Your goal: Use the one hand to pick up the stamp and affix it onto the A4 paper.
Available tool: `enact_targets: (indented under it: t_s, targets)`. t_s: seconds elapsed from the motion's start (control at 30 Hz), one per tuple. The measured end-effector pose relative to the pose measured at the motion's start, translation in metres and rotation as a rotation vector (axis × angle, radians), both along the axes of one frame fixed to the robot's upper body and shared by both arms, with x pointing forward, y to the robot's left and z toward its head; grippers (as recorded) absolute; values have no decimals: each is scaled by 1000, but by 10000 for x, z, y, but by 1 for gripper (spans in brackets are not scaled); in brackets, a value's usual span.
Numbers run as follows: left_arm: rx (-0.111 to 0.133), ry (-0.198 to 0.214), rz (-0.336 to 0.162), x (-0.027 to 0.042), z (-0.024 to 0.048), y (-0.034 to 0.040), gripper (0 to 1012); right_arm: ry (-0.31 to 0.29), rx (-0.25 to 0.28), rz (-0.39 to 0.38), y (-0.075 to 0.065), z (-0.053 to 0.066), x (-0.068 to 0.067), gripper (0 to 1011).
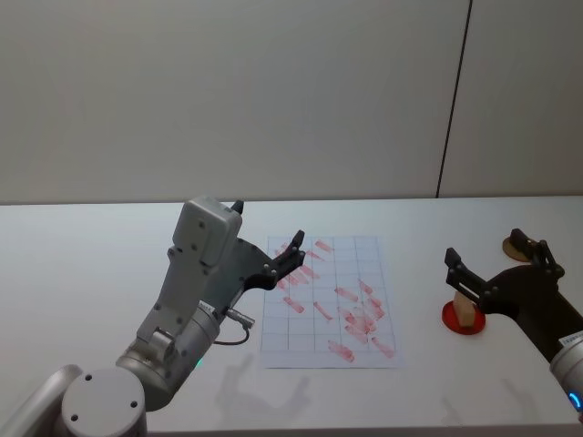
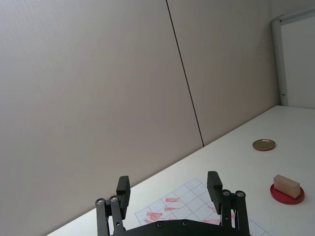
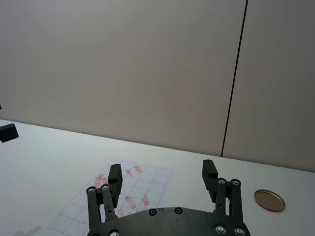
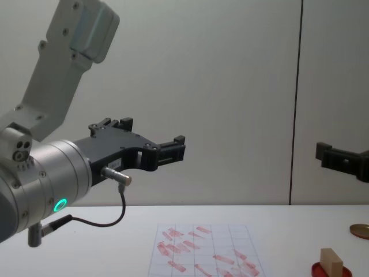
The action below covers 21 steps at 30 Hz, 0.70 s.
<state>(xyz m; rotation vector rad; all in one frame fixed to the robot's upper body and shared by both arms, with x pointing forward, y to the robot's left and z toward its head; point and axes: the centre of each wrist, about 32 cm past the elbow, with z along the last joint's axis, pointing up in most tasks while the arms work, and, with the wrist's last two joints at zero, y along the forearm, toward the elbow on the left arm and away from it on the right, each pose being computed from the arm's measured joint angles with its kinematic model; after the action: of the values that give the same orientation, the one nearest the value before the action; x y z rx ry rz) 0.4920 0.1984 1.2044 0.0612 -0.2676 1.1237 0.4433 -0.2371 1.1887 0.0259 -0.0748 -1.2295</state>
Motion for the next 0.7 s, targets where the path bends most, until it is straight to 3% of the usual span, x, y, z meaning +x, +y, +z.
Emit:
enact_targets:
  t_s: [0.7]
  targets:
    - [0,0,0,0,0,0,993,0,0,0,0,0,0,1001]
